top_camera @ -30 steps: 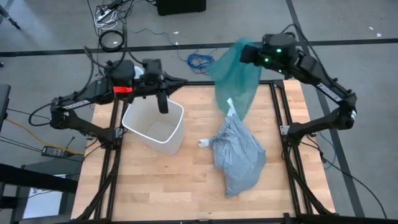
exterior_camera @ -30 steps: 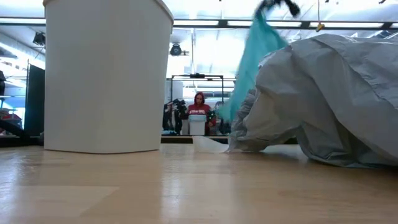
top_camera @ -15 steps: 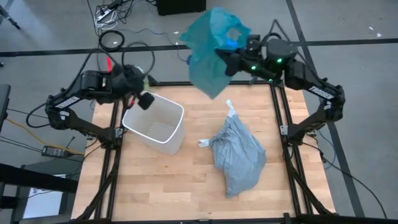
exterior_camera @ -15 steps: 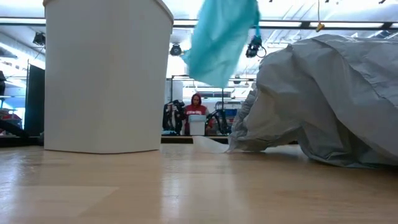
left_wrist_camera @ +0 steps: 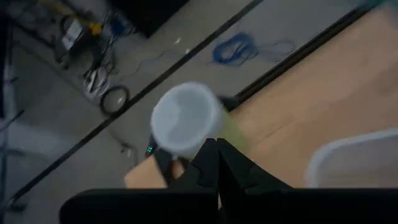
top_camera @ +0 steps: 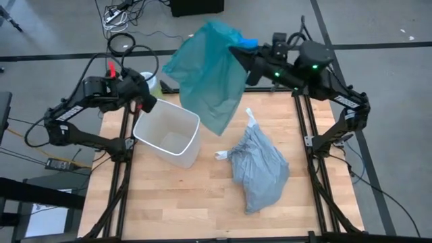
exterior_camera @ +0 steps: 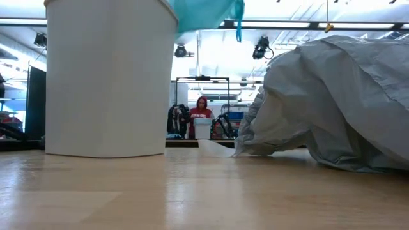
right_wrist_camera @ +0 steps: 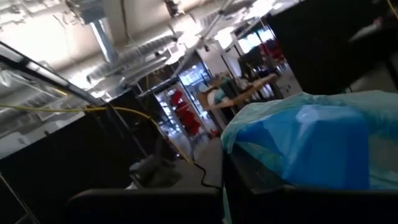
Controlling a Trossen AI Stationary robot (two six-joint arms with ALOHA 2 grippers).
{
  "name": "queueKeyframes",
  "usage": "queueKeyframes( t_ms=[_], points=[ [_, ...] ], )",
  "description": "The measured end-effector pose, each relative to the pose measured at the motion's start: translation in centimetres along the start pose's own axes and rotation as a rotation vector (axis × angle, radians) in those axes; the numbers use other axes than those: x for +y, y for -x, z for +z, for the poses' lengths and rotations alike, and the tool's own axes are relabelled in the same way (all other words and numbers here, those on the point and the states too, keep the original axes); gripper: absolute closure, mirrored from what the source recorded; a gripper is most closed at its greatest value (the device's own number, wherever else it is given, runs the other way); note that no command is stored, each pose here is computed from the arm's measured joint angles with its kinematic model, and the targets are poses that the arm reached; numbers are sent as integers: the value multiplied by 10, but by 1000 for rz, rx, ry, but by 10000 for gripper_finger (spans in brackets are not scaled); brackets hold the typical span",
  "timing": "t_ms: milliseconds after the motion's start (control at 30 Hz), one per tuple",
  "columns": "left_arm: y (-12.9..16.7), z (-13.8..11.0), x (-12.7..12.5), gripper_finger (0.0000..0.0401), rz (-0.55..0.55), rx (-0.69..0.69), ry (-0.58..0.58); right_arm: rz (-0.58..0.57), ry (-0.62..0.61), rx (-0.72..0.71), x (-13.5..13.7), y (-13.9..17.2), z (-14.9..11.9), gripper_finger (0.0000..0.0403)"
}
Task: Place trash/remove bag and relplace
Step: Put the new dark blue trash bag into the trash bin
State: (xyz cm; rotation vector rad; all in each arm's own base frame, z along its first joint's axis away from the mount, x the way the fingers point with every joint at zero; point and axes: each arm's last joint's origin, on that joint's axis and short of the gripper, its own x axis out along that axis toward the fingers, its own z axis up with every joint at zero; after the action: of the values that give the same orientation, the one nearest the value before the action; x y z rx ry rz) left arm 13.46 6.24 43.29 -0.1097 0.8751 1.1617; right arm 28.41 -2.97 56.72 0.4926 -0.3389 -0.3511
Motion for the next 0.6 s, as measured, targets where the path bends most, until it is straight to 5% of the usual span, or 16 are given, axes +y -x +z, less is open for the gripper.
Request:
queueKeyframes(
  t_ms=[300,600],
  points=[
    [-32,-22,-17,401,-191,292,85,4,72,-41,17,15,8,403],
    [-40,-30,-28,401,-303,415,168,-29,137,-47,23,19,5,403]
  ],
)
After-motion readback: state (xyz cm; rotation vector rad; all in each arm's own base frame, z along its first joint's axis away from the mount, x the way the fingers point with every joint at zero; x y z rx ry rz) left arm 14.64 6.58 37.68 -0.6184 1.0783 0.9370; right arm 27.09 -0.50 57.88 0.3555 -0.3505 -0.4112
